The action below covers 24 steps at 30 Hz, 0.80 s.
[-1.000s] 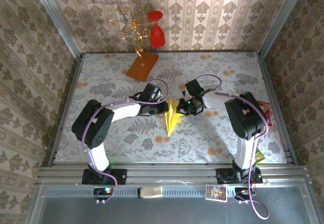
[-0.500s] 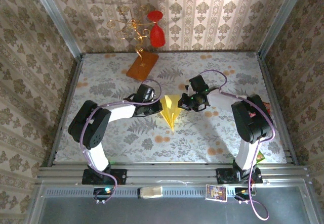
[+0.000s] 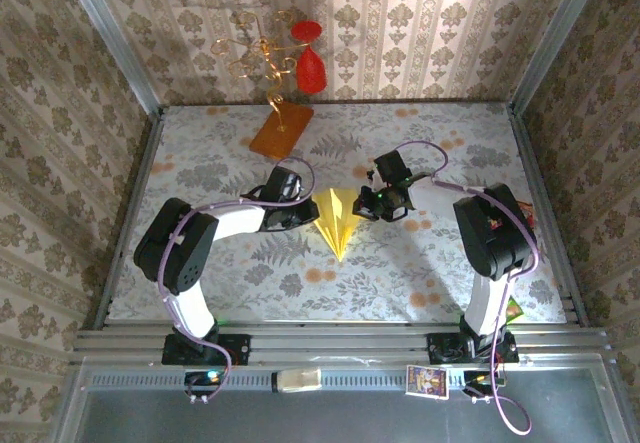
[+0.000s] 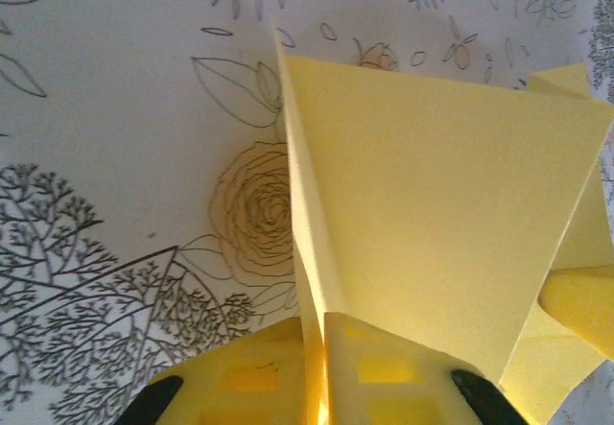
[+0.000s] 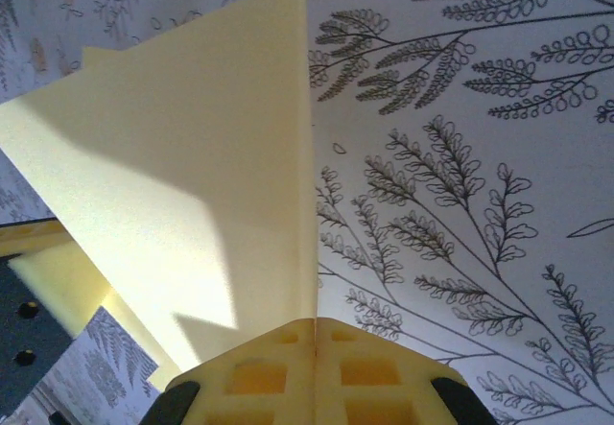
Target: Fold a paper plane with a square sheet of paper (pick it up from the middle)
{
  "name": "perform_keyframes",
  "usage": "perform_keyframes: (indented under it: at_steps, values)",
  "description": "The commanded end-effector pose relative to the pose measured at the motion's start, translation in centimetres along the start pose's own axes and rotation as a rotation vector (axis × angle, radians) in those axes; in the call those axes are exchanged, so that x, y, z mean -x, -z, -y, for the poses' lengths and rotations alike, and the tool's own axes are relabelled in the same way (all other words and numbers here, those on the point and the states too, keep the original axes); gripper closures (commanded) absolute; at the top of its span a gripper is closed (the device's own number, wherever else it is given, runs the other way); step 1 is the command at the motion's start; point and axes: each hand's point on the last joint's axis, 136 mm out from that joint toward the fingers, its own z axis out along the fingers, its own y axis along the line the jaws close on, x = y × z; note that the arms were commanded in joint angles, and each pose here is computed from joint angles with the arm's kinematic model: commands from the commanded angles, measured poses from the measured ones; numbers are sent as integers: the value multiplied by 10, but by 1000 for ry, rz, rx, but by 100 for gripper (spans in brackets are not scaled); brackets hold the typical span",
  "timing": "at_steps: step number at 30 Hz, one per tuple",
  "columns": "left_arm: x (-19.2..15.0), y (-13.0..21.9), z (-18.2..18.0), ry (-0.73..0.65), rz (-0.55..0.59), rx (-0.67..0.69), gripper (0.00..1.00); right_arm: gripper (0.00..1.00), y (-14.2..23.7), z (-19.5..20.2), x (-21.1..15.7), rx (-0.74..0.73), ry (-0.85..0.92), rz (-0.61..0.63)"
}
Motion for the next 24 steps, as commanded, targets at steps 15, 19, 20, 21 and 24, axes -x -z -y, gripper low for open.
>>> perform_keyframes:
  at_steps: [15,19,20,21,24]
  values:
    - [-6,-5,-17,-1,-62,83,80,89,-13,22,-13,-27,-49,-61]
    - [-7,-7,-19,2,-69,87,79,87,-16,24,-14,-30,-57,-69]
    - [-7,-7,-19,2,-71,89,79,87,-16,24,-14,-30,-58,-71]
    - [-6,-6,-18,0,-69,89,78,87,-16,25,-14,-32,-60,-71]
    - [-5,-6,-19,-7,-71,101,78,86,-17,26,-15,-34,-61,-74]
